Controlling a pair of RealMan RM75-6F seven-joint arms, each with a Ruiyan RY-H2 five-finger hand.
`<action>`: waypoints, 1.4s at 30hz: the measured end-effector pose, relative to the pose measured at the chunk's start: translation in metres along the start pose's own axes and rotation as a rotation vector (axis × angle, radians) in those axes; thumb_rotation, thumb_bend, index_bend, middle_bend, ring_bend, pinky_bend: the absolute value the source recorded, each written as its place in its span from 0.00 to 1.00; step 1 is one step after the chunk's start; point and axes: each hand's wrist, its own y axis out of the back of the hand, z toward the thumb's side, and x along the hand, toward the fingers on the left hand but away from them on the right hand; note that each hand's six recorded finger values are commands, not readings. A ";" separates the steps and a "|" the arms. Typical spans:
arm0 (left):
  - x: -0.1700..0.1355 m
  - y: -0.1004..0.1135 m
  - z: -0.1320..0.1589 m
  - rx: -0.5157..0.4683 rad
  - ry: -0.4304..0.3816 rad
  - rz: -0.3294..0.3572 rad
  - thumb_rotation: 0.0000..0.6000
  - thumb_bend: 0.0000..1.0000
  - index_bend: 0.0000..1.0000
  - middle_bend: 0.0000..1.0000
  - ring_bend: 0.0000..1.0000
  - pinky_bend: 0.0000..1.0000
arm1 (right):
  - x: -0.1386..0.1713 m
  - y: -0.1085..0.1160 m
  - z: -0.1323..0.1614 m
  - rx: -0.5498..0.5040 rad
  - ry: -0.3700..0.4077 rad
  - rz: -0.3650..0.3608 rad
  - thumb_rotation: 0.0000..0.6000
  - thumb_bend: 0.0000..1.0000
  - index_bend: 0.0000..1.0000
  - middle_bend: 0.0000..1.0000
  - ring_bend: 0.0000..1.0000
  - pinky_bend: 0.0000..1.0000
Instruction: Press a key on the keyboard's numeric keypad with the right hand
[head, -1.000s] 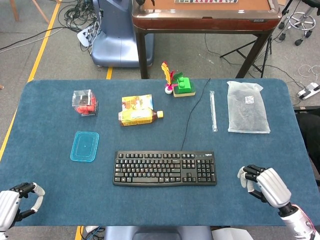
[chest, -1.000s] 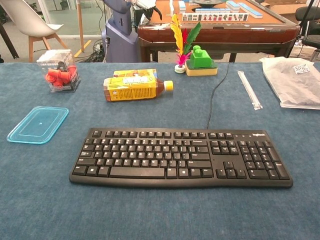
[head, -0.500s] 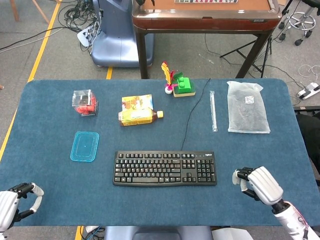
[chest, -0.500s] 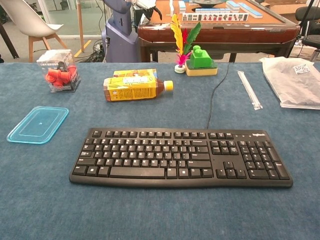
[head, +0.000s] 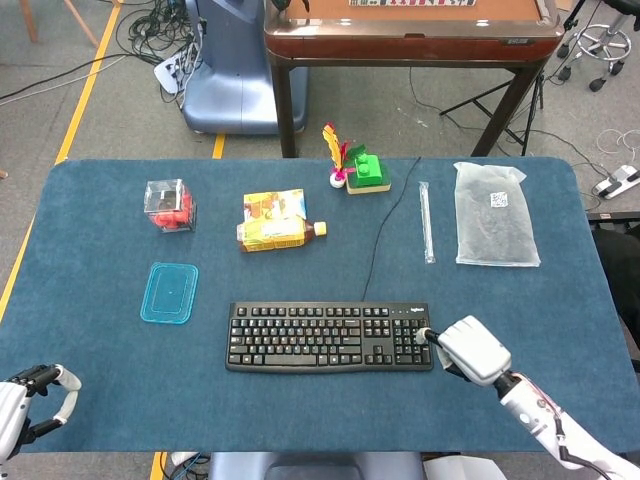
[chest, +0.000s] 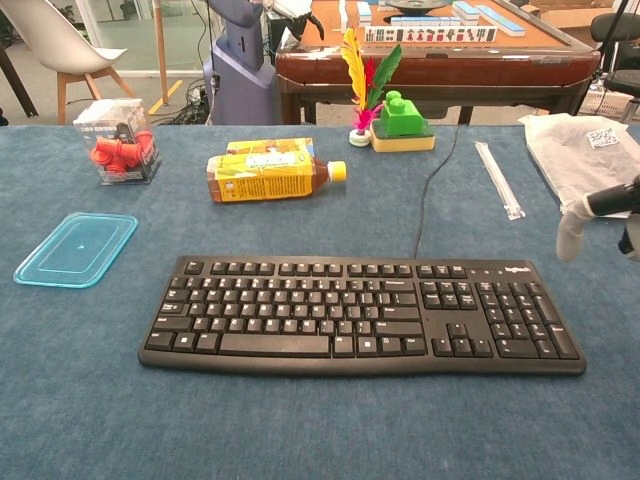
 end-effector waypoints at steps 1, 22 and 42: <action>0.000 0.001 0.000 -0.001 0.001 0.002 1.00 0.37 0.57 0.57 0.48 0.56 | -0.005 0.000 0.002 0.011 0.001 0.012 1.00 1.00 0.36 1.00 1.00 1.00; 0.000 0.009 -0.005 -0.010 0.016 0.023 1.00 0.37 0.58 0.58 0.48 0.56 | -0.076 -0.007 0.024 0.111 -0.003 0.152 1.00 1.00 0.32 1.00 1.00 1.00; -0.001 0.013 -0.007 -0.018 0.019 0.032 1.00 0.37 0.58 0.58 0.48 0.56 | -0.098 -0.030 0.025 0.137 -0.034 0.237 1.00 1.00 0.32 1.00 1.00 1.00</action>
